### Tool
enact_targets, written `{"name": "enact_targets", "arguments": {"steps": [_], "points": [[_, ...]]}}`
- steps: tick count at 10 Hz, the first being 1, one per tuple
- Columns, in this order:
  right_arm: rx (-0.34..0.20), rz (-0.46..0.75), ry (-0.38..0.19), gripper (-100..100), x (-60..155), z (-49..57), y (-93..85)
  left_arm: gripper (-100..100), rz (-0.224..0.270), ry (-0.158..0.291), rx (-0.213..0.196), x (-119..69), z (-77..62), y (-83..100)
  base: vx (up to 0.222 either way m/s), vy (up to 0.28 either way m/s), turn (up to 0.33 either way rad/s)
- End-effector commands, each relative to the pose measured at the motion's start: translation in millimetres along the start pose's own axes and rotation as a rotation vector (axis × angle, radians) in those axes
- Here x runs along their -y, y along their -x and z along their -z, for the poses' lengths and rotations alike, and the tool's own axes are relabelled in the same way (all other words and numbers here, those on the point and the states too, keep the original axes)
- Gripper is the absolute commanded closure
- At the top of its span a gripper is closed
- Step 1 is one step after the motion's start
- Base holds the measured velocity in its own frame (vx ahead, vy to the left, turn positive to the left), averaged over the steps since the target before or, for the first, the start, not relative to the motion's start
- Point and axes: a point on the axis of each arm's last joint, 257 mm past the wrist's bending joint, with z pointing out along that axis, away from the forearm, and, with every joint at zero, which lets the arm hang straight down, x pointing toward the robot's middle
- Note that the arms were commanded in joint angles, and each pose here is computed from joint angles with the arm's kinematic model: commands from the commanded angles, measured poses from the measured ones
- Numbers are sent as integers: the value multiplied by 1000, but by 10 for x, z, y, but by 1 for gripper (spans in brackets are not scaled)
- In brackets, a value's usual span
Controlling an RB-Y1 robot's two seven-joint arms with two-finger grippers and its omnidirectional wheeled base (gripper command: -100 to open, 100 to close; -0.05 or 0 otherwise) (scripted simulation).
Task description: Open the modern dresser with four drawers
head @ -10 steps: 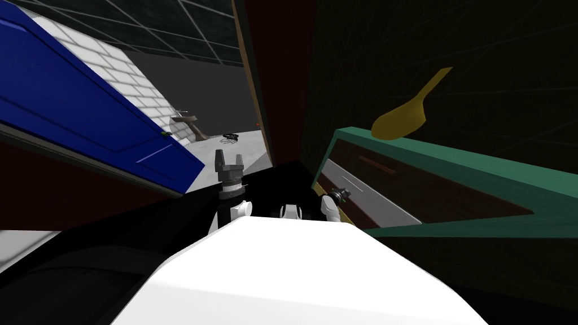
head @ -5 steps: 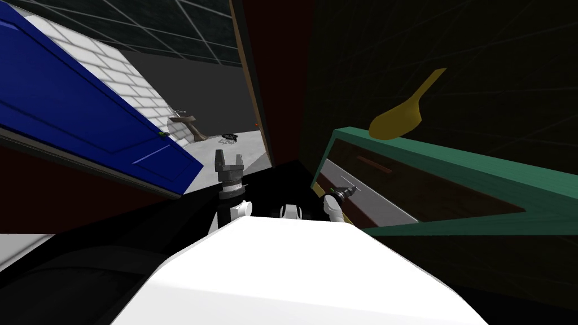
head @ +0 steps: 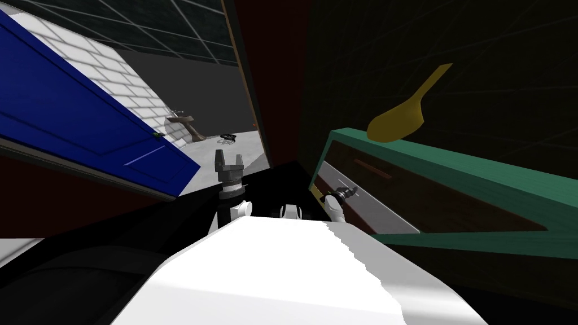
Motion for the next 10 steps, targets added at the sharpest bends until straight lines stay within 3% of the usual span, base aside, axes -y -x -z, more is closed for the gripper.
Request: {"name": "enact_targets", "arguments": {"steps": [1, 2, 3, 7, 10], "points": [[-26, -33, 41, -100, -190, 174, 17, 0, 0, 0, 0, 0, 0, 0, 25, -49, 2], [-19, -23, 30, -100, -157, 135, 1, 0, 0, 0, 0, 0, 0, -1, 8, -15, 1], [23, -30, 56, -100, -232, 92, 117, 0, 0, 0, 0, 0, -1, -1, 56, 35, -313], [174, -28, 152, -100, -463, -89, 502, 0, 0, 0, 0, 0, 0, -1, 122, 149, -413], [263, -11, 223, -100, -603, -216, 695, 0, 0, 0, 0, 0, 0, 0, 100, 146, -413]]}}
